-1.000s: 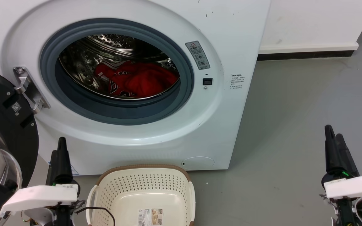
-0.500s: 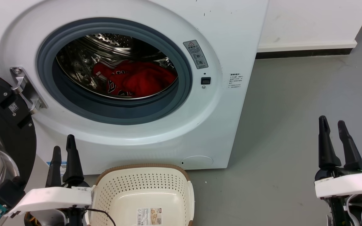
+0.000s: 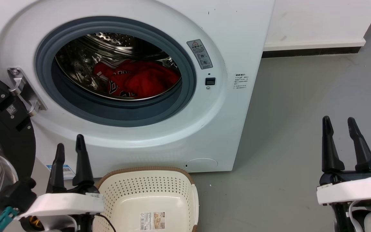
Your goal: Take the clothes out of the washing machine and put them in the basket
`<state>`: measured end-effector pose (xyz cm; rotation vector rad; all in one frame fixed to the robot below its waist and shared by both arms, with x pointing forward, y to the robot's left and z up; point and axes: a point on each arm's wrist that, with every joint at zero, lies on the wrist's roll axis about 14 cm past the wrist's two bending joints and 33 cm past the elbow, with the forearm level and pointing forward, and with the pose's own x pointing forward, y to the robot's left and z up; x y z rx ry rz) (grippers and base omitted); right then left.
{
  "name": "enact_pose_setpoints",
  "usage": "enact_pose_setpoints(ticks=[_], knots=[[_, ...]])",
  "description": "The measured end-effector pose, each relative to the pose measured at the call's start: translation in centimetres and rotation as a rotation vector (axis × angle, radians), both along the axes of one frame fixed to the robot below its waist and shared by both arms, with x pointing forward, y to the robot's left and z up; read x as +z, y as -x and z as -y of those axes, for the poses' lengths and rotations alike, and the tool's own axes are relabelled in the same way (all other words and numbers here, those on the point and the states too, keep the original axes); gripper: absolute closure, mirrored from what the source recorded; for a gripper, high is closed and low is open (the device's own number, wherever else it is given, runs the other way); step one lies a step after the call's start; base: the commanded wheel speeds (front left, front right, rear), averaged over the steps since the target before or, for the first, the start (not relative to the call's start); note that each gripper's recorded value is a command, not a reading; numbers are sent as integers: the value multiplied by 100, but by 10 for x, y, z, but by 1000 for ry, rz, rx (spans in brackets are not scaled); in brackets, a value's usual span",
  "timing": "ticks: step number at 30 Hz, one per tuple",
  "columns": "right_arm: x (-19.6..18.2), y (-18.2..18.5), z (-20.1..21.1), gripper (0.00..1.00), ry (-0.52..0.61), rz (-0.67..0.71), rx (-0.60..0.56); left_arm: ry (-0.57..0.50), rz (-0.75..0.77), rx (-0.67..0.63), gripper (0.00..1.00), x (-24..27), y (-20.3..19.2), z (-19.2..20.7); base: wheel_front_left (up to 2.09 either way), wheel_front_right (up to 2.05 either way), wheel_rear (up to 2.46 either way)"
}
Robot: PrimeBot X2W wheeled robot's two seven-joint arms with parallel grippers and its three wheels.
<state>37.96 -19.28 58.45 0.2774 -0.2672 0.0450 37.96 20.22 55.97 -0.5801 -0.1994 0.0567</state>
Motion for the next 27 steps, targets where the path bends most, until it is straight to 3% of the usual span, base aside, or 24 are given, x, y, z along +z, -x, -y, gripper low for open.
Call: enact_pose_setpoints(ticks=[13, 27], knots=[[-4, 6, 0, 0, 176, 2, -32, -262, 21, -37, 0, 6, 2, 32, 0, 0, 0], [-12, 10, -4, 0, 306, -9, -41, -394, 10, -90, 0, -7, 6, 50, 0, 0, 0]])
